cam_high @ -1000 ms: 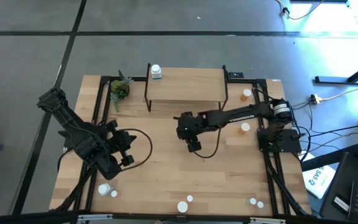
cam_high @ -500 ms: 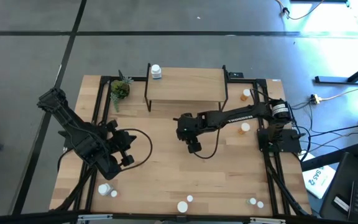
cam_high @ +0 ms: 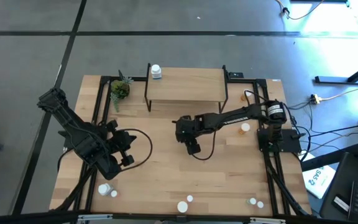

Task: Pick and place medicine bottles onto shelf by color
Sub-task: Put the top right blue pill bottle on the shelf

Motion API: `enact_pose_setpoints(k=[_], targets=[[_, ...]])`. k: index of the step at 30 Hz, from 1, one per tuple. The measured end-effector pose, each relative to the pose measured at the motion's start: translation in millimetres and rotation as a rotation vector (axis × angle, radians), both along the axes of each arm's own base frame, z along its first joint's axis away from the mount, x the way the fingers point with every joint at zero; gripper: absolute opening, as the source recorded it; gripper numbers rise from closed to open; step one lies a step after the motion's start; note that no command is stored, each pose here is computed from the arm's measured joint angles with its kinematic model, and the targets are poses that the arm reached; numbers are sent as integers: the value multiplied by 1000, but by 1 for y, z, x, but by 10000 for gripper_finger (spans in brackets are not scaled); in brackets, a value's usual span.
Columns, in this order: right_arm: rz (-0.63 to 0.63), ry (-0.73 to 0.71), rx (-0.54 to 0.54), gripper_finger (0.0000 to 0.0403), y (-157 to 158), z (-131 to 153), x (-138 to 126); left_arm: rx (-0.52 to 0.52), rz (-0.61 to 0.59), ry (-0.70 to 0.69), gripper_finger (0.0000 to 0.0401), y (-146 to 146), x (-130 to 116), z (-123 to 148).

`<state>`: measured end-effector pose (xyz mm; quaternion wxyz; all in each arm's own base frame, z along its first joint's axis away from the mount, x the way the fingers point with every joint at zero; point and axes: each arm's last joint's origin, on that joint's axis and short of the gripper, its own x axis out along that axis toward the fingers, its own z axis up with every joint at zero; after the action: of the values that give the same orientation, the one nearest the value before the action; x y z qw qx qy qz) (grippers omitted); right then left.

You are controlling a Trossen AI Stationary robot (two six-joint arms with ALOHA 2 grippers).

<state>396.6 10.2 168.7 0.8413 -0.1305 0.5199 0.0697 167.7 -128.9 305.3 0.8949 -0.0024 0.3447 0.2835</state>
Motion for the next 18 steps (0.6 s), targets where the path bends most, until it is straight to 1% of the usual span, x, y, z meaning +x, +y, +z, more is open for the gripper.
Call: enact_pose_setpoints(k=[8, 10, 14, 16, 18], targets=[[-6, 24, 0, 185, -1, -1, -2, 0, 0, 0, 4, 0, 0, 0], [-47, 55, 19, 185, 0, 1, -4, -5, 5, -4, 4, 0, 0, 0], [-178, 139, 75, 185, 1, 14, -6, -12, 12, -10, 4, 0, 0, 0], [-212, 196, 102, 185, 4, 21, -9, -12, 12, -10, 4, 0, 0, 0], [-225, 214, 130, 185, 10, 29, -9, -10, 13, -12, 4, 0, 0, 0]])
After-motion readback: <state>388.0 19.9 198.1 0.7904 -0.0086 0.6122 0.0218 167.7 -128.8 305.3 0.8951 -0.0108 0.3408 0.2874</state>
